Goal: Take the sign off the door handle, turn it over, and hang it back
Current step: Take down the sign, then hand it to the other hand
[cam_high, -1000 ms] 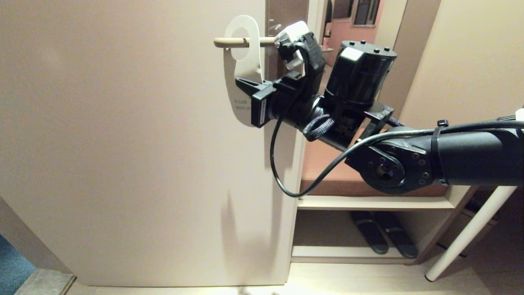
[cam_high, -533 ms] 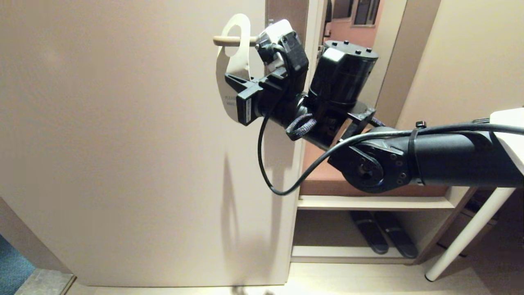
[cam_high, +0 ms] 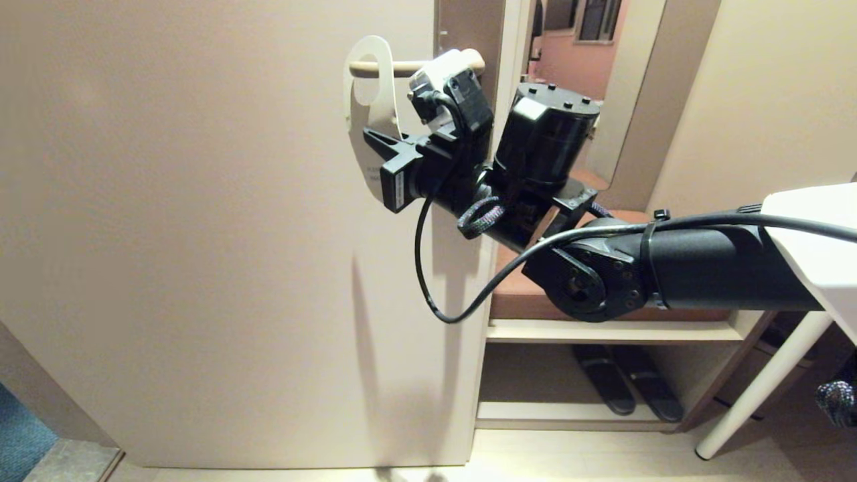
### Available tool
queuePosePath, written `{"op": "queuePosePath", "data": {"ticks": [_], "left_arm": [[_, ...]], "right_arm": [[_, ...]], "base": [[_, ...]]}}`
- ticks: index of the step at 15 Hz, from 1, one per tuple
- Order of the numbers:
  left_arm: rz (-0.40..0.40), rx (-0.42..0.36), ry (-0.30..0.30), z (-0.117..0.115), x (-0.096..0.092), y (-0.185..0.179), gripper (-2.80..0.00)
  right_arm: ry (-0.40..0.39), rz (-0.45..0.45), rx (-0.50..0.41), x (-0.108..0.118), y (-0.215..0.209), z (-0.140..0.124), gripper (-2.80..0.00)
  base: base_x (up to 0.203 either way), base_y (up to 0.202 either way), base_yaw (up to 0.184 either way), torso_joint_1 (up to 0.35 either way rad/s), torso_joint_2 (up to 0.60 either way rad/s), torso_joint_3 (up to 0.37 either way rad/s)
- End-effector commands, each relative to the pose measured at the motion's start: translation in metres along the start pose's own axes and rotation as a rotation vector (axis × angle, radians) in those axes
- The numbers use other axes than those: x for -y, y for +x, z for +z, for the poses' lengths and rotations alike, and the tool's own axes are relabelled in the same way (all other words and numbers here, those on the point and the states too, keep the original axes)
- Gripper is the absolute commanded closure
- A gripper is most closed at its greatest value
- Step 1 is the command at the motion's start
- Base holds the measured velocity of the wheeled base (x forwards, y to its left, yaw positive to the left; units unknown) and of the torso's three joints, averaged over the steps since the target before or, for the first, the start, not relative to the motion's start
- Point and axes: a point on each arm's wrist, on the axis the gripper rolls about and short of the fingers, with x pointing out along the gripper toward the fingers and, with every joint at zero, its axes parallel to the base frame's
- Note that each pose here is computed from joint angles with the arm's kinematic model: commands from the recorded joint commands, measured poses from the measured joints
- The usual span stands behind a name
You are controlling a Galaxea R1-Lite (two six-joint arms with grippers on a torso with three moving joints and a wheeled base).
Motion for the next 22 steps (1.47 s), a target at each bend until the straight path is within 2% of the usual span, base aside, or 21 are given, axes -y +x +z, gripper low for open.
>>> {"op": "queuePosePath", "data": {"ticks": [1,9,14,22], "left_arm": [[0.0,-0.001,-0.001,0.0,0.0,0.0,0.0],[0.001,-0.001,-0.001,0.0,0.0,0.0,0.0],[0.001,-0.001,-0.001,0.0,0.0,0.0,0.0],[0.001,-0.001,-0.001,0.0,0.0,0.0,0.0]], "right_arm": [[-0.002,0.004,0.002,-0.001,0.003,-0.003,0.0],[-0.004,0.012,0.037,-0.001,0.007,0.003,0.0],[-0.006,0.028,0.06,0.002,-0.005,0.023,0.0],[0.004,0.095,-0.001,-0.003,-0.049,0.037,0.0]], "base": [[0.0,0.0,0.0,0.0,0.0,0.0],[0.0,0.0,0.0,0.0,0.0,0.0],[0.0,0.0,0.0,0.0,0.0,0.0],[0.0,0.0,0.0,0.0,0.0,0.0]]}}
